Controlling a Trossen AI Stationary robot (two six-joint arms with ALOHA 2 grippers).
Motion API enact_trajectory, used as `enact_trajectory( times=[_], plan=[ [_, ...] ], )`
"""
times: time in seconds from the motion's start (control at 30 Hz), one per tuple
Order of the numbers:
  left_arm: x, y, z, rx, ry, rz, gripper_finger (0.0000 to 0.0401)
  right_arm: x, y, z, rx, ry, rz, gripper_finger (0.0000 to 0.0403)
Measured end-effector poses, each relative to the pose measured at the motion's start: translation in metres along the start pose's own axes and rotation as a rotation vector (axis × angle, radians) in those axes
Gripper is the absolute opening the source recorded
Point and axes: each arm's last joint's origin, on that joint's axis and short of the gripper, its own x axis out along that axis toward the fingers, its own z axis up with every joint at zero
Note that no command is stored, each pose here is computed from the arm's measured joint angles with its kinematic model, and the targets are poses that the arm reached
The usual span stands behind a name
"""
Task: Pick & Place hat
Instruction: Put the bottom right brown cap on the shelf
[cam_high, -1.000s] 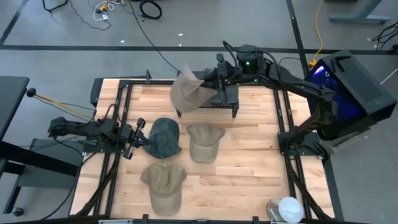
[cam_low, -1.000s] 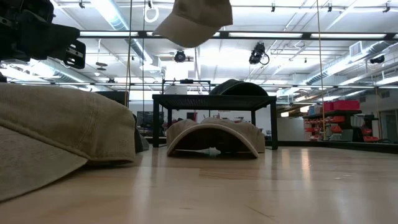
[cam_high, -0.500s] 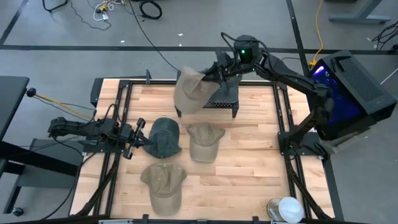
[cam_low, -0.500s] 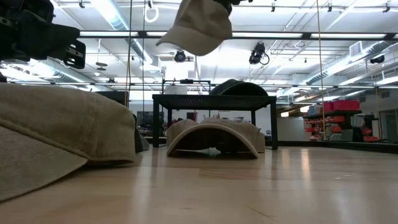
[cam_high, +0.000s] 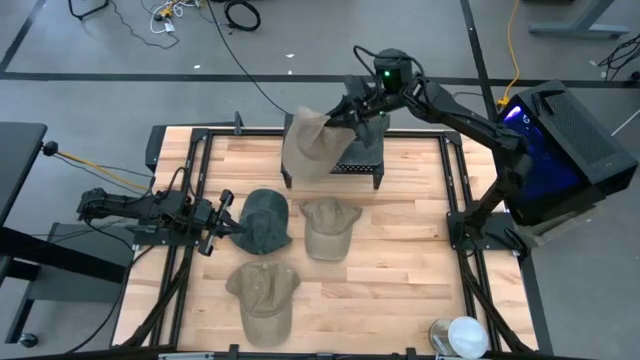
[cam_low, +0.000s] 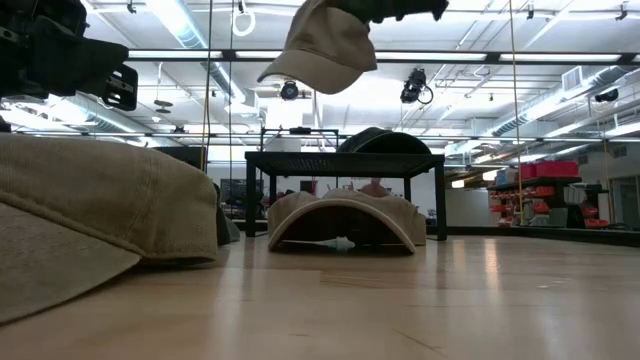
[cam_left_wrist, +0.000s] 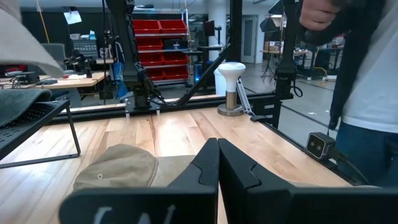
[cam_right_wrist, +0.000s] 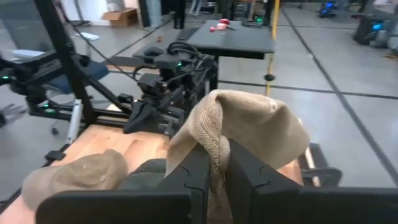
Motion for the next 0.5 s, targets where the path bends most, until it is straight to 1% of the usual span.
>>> enact_trajectory(
  times=[0.07, 0.27, 0.33, 0.4, 0.5],
  plan=[
    [0.0, 0.0, 0.0, 0.0, 0.0, 0.0, 0.0003, 0.006, -0.004, -0.004, 0.003, -0.005, 0.031, 0.0036],
    [0.0, 0.0, 0.0, 0.0, 0.0, 0.0, 0.0003, 0.016, -0.014, -0.012, 0.019, -0.015, 0.042, 0.0036],
    [0.0, 0.0, 0.0, 0.0, 0.0, 0.0, 0.0003, 0.019, -0.017, -0.015, 0.024, -0.023, 0.073, 0.0036],
    [0.0, 0.0, 0.0, 0.0, 0.001, 0.0, 0.0003, 0.02, -0.02, -0.017, 0.023, -0.033, 0.101, 0.0036],
    [0.0, 0.0, 0.0, 0.0, 0.0, 0.0, 0.0003, 0.021, -0.025, -0.02, 0.002, -0.042, 0.107, 0.0036]
  ],
)
